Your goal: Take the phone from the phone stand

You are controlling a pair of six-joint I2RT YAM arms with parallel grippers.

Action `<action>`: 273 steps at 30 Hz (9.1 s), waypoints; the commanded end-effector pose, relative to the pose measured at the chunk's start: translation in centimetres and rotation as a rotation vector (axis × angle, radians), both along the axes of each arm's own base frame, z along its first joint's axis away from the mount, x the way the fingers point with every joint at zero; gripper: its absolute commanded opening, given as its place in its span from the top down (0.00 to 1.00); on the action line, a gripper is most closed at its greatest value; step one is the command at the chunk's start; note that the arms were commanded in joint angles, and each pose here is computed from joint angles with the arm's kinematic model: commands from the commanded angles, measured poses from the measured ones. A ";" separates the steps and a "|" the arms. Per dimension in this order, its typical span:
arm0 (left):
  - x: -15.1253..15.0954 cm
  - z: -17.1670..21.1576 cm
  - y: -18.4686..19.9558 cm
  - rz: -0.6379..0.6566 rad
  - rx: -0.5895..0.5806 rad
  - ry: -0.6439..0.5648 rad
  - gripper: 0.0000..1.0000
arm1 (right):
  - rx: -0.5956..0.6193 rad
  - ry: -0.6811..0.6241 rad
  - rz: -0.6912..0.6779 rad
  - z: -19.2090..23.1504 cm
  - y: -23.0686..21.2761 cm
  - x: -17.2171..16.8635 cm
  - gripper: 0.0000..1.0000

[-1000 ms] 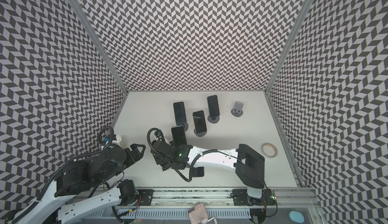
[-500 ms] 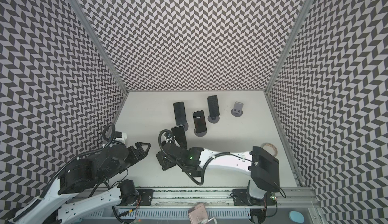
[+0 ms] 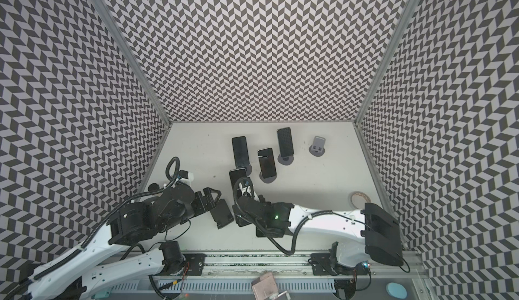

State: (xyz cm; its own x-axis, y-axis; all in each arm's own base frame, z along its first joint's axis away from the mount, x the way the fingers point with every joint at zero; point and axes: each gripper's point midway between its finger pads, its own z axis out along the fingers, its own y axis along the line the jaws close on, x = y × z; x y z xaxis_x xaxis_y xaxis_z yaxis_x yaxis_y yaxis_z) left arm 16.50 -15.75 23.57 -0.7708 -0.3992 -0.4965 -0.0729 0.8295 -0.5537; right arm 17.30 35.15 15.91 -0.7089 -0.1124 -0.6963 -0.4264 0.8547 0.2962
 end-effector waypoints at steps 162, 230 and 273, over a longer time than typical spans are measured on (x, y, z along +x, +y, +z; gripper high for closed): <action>0.3 -2.8 -9.7 -0.126 -0.004 -0.032 0.05 | -0.277 0.634 -0.296 -13.9 -15.4 0.0 0.40; 0.2 -4.4 -5.7 -0.050 -0.008 -0.049 0.06 | -0.301 0.682 -0.269 -14.5 -14.1 -0.9 0.19; 0.3 -4.2 -5.5 -0.048 0.021 -0.052 0.07 | -0.310 0.672 -0.351 -16.2 -14.4 0.1 0.29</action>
State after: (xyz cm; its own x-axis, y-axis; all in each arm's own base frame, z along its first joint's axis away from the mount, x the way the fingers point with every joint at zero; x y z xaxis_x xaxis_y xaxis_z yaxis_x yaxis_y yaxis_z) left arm 16.30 -21.36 18.21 -0.7840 -0.3319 -0.5246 -0.0048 0.8483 -0.5295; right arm 16.94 20.43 1.71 -0.9960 0.0466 -0.0768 0.0378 0.9930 0.1123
